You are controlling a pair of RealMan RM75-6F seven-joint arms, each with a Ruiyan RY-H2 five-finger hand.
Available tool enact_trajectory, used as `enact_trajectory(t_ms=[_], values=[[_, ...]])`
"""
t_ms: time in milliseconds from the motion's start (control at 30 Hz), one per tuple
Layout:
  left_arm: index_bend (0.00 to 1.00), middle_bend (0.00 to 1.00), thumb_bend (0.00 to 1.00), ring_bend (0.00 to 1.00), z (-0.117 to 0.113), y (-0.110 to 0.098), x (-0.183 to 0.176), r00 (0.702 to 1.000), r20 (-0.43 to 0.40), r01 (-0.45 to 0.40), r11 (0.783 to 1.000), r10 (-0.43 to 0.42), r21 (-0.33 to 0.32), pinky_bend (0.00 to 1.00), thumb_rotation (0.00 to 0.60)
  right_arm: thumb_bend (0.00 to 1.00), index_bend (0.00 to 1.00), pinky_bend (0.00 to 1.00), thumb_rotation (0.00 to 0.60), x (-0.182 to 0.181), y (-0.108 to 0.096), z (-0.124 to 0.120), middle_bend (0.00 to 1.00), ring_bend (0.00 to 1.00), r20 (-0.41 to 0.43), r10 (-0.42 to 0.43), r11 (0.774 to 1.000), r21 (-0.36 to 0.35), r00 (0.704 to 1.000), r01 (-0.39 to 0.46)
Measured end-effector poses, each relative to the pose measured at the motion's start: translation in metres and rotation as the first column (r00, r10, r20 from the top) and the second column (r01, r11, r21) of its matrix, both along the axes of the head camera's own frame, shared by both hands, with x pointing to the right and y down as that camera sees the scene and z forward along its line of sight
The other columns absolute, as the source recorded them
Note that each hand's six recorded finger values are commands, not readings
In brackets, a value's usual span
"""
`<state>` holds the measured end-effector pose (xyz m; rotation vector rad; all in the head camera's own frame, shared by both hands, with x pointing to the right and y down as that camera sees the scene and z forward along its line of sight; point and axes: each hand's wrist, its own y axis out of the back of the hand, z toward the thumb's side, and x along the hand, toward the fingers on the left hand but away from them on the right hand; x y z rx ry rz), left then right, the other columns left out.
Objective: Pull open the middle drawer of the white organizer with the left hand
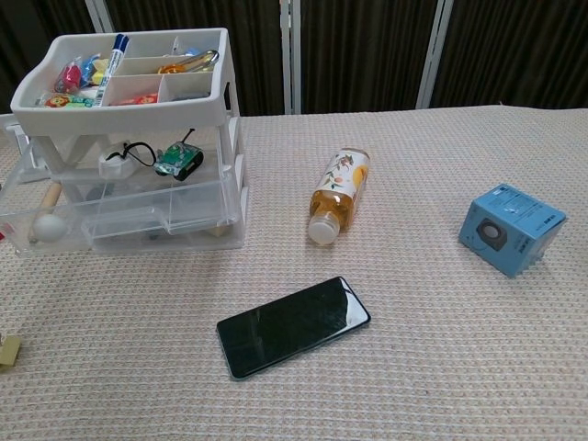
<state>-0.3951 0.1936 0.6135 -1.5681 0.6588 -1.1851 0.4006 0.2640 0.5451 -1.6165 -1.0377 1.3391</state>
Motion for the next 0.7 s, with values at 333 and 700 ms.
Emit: enact_trajectory(t_ms=[333,700], values=[[0.0,0.0,0.1,0.0,-0.035,0.036,-0.02,0.98,-0.117,0.17,0.984,-0.162,0.061,0.0,0.6,0.0,0.0,0.0,0.6,-0.002,0.0,-0.002,0.0,0.0,0.009,-0.009,1.0,0.01,1.0,0.009],[0.0,0.0,0.09,0.0,-0.044,0.058,-0.029,0.933,-0.096,0.344,0.938,-0.346,-0.045,0.0,0.6,0.0,0.0,0.0,0.6,-0.001,-0.005,-0.011,0.0,0.0,0.042,-0.014,0.998,0.058,0.999,0.012]])
